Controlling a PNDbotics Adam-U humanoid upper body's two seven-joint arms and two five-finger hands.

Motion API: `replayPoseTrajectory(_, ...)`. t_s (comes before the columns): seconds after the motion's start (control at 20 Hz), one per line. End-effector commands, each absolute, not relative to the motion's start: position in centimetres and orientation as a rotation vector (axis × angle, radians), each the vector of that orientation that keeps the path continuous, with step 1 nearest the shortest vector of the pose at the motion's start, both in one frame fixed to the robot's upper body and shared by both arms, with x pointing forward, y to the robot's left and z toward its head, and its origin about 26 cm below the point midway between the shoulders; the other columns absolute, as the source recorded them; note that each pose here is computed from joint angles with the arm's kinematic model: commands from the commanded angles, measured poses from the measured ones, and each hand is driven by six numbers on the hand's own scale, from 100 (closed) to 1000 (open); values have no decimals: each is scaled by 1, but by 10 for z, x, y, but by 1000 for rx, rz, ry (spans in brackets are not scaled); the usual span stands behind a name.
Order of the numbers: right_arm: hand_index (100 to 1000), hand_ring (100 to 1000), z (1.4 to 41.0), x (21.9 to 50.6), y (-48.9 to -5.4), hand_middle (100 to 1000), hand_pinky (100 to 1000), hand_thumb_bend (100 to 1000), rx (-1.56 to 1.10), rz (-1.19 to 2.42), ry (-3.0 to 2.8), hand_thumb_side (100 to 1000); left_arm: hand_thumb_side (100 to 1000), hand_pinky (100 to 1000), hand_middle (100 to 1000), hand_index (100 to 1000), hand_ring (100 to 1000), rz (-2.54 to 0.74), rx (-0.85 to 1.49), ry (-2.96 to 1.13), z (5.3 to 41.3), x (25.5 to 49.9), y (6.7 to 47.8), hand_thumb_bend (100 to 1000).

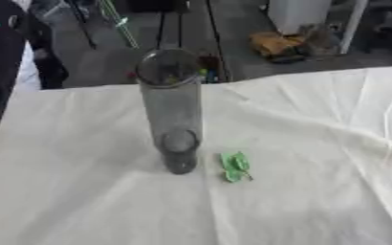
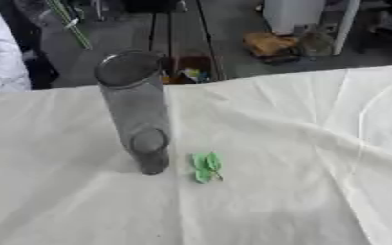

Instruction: Arrange flowers into the vase.

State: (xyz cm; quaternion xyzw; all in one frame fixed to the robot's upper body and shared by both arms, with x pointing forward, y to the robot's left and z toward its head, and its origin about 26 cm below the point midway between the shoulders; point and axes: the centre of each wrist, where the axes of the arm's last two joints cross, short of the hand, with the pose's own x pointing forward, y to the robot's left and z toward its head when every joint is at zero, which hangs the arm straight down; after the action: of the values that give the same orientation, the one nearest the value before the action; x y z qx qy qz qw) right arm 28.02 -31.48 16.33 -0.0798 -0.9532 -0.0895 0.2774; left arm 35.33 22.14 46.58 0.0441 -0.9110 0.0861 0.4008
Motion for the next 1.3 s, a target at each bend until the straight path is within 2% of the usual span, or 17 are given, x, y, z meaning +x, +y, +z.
replayPoseTrajectory(0.05,535,340,171,278,-317,255,217,100,-209,-206,-2582,919,896,100,100,100,100,221,95,-2345,479,342,217,100)
replayPoseTrajectory(1.3,537,340,172,279,-315,251,218,100,-187,-204,-2566,926,882,100,100,100,100,106,82,-2334,473,343,191,100)
